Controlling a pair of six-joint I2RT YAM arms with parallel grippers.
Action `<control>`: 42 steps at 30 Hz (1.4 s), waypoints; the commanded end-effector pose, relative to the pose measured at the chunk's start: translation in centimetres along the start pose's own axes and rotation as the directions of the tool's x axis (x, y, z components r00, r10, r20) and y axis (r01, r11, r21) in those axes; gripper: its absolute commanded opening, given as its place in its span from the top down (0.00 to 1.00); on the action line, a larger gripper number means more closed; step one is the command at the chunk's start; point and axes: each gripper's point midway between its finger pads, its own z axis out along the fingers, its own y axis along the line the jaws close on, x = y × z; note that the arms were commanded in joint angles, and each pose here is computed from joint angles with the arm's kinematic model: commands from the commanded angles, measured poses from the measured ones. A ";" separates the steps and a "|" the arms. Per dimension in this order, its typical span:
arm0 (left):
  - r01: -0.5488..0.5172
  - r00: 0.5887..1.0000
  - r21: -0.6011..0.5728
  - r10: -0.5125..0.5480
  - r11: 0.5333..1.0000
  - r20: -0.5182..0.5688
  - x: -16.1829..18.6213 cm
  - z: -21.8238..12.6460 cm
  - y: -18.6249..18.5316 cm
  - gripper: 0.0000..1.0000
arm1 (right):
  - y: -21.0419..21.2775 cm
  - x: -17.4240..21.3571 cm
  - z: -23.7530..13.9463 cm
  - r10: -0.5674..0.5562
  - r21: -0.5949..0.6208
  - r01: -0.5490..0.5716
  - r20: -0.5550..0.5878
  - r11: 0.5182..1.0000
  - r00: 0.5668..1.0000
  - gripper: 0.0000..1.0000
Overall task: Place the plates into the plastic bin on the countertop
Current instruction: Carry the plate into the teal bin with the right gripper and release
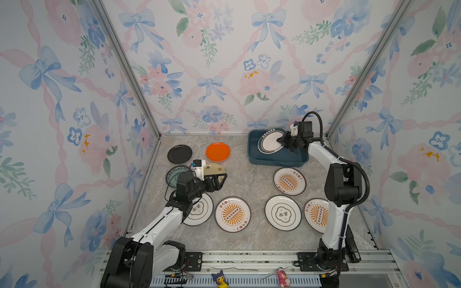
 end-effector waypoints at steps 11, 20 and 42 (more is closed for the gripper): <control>-0.010 1.000 -0.018 0.010 1.000 -0.011 0.1 0.0 0.7 0.02 | -2.4 0.5 6.5 0.174 0.003 -0.174 -0.059 0.985 0.983 1.00; -0.008 1.000 -0.024 0.007 1.000 -0.015 0.4 0.0 1.0 0.02 | -4.2 2.0 9.1 0.190 0.041 -0.187 -0.088 0.982 0.978 0.98; -0.039 0.999 -0.040 0.038 0.998 -0.009 0.6 -0.4 0.8 0.02 | -7.6 4.0 7.1 0.030 0.339 0.019 -0.139 0.941 0.990 0.41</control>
